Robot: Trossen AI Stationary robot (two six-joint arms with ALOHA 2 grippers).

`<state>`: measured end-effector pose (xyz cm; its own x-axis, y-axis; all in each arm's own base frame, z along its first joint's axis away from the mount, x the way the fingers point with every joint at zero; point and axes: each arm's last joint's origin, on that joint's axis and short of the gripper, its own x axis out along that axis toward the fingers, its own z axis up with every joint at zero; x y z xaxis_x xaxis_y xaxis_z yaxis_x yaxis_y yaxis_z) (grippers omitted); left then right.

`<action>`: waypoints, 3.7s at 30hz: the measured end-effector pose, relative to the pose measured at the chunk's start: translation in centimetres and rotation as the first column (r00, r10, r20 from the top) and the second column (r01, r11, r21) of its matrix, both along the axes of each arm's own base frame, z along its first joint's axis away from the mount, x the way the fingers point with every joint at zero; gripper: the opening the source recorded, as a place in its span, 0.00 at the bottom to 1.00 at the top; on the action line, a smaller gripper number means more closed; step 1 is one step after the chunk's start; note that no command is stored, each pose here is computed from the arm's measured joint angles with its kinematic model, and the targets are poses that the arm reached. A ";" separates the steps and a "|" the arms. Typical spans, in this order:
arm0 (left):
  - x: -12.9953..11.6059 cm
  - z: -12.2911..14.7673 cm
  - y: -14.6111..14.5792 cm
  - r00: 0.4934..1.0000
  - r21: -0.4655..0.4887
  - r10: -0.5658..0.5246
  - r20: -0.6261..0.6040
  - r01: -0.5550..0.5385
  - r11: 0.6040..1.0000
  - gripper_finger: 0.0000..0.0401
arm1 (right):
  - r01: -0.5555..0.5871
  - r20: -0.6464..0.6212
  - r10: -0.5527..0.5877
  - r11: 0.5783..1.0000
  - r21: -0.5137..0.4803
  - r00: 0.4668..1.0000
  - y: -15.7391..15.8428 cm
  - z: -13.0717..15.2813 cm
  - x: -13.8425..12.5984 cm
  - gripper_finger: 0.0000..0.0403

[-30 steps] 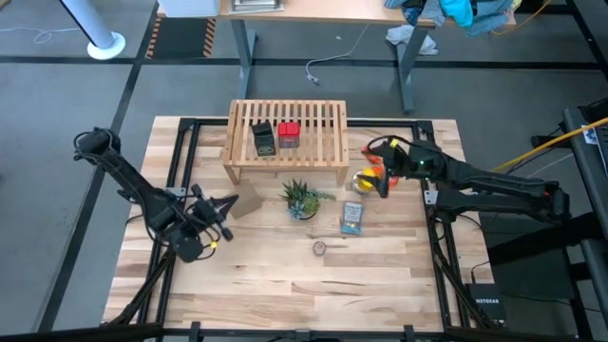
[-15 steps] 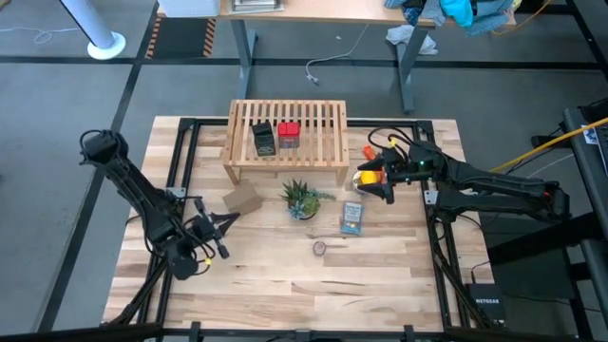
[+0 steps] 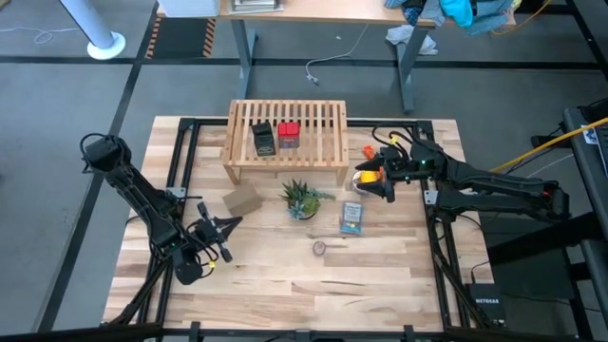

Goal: Shelf spices
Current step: Put the brown seasoning bottle on the shelf

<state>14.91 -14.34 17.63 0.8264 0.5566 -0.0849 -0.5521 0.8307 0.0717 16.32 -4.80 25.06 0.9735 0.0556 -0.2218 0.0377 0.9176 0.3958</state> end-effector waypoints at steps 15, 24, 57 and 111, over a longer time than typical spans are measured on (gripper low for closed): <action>0.1 0.1 -0.1 1.000 0.017 -0.003 -0.009 0.003 1.000 0.01 | -0.139 -0.215 0.121 0.988 -0.072 0.969 8.6 -4.3 4.5 0.93; 0.1 0.1 -0.1 1.000 0.031 -0.007 -0.022 0.008 1.000 0.01 | -0.038 -0.295 0.004 0.993 -0.109 0.955 12.0 -8.4 6.7 0.93; 0.2 0.1 -0.2 0.998 -0.004 -0.040 -0.038 0.040 0.999 0.01 | -0.104 -0.379 0.038 0.982 -0.155 0.925 17.2 -15.6 13.5 0.75; 0.2 0.1 -0.2 0.998 -0.004 -0.040 -0.038 0.040 0.999 0.01 | 0.315 0.101 -0.308 0.799 -0.512 0.946 -2.8 1.3 15.9 0.48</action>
<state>15.08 -14.59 17.71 0.8439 0.5232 -0.1188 -0.5157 0.8521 0.0895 32.21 -7.63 26.39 0.9215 -0.3696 -0.1195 0.3549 0.9261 -0.1280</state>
